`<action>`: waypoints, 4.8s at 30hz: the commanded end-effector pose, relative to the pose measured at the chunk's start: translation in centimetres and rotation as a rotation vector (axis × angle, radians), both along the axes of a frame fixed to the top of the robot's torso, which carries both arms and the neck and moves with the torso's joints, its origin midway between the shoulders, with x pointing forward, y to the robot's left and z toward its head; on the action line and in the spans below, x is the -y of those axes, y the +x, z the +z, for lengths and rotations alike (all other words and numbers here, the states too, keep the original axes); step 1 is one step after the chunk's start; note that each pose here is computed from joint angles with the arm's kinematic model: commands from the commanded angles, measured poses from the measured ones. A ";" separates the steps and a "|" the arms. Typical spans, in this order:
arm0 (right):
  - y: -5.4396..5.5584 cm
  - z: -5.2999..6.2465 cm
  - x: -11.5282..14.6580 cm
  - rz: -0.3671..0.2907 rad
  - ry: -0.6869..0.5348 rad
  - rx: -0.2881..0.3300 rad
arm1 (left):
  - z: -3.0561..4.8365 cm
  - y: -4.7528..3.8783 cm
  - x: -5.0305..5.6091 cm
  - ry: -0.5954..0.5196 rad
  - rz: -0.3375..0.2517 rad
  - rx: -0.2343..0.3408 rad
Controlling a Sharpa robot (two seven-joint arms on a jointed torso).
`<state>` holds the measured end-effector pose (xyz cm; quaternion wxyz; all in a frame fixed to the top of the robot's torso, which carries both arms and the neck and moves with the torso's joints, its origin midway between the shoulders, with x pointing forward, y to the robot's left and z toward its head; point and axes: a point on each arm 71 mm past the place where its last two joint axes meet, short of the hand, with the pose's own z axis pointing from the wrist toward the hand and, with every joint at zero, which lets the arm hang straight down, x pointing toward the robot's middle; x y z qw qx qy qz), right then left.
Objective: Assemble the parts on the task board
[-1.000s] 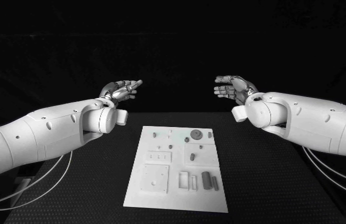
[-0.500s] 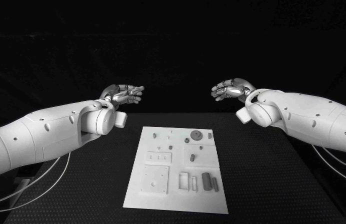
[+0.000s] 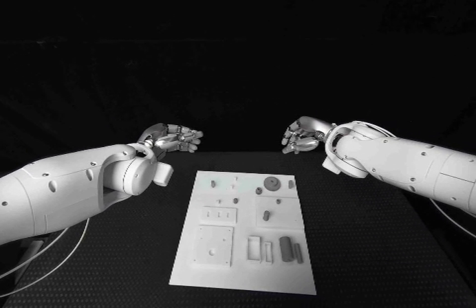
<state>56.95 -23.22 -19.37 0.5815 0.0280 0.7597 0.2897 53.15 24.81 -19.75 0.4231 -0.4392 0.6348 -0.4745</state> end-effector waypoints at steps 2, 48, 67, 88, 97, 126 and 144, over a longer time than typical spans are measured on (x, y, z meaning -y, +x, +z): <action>-0.2 -0.5 -0.9 0.096 -0.214 0.076 | 0.39 -0.63 0.6 -0.001 -0.061 0.020; -1.8 -3.7 -5.9 0.266 -0.439 0.219 | 1.26 -1.24 1.8 -0.027 -0.104 0.025; -1.9 -4.8 -6.3 0.279 -0.455 0.199 | 1.18 -1.20 1.8 -0.031 -0.114 0.011; -2.3 -4.9 -6.1 0.284 -0.472 0.205 | 1.09 -0.89 1.3 -0.028 -0.099 0.007; -2.3 -5.1 -6.6 0.289 -0.475 0.197 | 1.08 -0.86 1.4 -0.029 -0.101 0.005; -2.8 -5.5 -7.3 0.286 -0.499 0.233 | 1.07 -0.79 1.5 -0.028 -0.100 0.005; -2.4 -3.9 -7.2 0.162 -0.438 0.345 | 1.07 -0.73 1.2 -0.025 -0.091 0.007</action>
